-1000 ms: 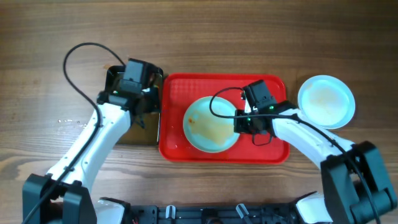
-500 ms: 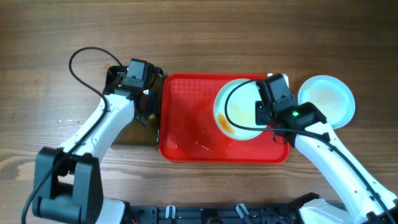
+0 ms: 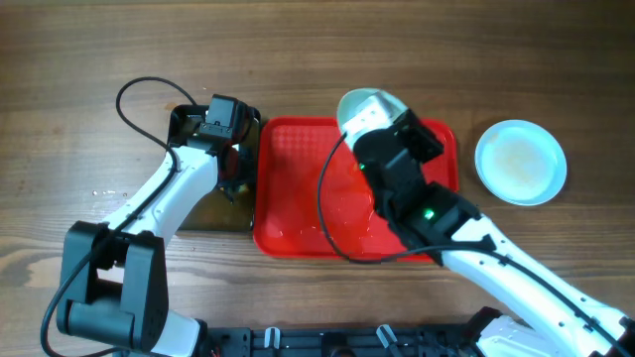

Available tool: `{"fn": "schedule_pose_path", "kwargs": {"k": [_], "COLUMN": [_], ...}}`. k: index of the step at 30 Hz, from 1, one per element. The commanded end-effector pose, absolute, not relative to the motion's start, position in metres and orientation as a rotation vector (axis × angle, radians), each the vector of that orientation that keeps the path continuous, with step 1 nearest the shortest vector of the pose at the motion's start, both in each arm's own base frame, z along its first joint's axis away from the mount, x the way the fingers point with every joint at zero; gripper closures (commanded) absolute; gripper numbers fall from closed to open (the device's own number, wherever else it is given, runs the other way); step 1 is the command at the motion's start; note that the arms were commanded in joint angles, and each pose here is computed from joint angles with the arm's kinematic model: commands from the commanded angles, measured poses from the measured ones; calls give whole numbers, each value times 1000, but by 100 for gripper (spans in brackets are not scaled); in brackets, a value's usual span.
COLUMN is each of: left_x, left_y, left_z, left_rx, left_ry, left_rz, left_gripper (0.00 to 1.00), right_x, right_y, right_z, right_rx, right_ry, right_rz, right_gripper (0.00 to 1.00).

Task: Clean dirty plates on tray and stack at the side
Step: 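Lift the cleaned plate with the right gripper and stack it on the side plates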

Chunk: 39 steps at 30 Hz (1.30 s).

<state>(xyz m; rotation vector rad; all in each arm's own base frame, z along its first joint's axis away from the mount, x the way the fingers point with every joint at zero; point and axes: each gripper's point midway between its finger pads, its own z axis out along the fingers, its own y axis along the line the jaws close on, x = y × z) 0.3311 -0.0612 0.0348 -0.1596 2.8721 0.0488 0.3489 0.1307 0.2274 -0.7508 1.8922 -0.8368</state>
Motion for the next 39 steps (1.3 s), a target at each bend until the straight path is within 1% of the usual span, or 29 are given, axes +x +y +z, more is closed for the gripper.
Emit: {"fn": "schedule_pose_path", "kwargs": {"k": [1, 6, 8, 11, 16, 18, 20, 24, 26, 29, 32, 33, 34, 35, 36, 37, 38, 39], "left_x": [333, 333, 333, 333, 338, 338, 336, 333, 333, 335, 335, 335, 335, 335, 335, 335, 335, 335], "left_y": [-58, -58, -58, -58, -64, -64, -63, -64, -64, -65, -69, -69, -69, -69, -69, -69, -69, -69], "left_z": [33, 33, 33, 33, 28, 23, 20, 11, 10, 11, 11, 11, 11, 11, 11, 11, 11, 11], "left_rx": [-182, -182, -182, -181, -6, -7, -7, -7, -6, -7, -3, -13, -13, -13, -13, -13, -13, -13], "left_ry": [2872, 2872, 2872, 2872, 2846, 2836, 2836, 2827, 2826, 2818, 2820, 2820, 2820, 2820, 2820, 2820, 2820, 2820], "left_rz": [63, 62, 62, 63, 35, 32, 31, 21, 17, 12, -19, -20, -20, -20, -20, -21, -20, -20], "left_gripper": [95, 94, 95, 96, 96, 96, 96, 96, 96, 96, 95, 91, 83, 75, 58, 43, 41, 39], "right_x": [347, 349, 350, 352, 347, 343, 340, 328, 315, 299, 289, 288, 287, 287, 287, 289, 291, 294], "right_y": [117, 118, 110, 94, 32, 2, -21, -69, -100, -140, -163, -167, -168, -169, -168, -165, -160, -155], "right_z": [247, 250, 245, 216, 165, 153, 145, 135, 131, 125, 112, 105, 101, 95, 90, 86, 84, 84], "right_rx": [-730, -671, -531, -341, 160, 333, 445, 754, 920, 1081, 1175, 1196, 1207, 1215, 1220, 1218, 1212, 1203], "right_ry": [1851, 1853, 1898, 2043, 2313, 2372, 2408, 2409, 2383, 2338, 2337, 2351, 2361, 2373, 2388, 2403, 2413, 2419], "right_rz": [-968, -932, -851, -646, -350, -281, -214, -90, -74, -123, -153, -154, -156, -157, -149, -120, -80, -38], "right_gripper": [96, 96, 96, 95, 96, 95, 96, 96, 96, 96, 96, 96, 94, 89, 77, 69, 64, 63]}}
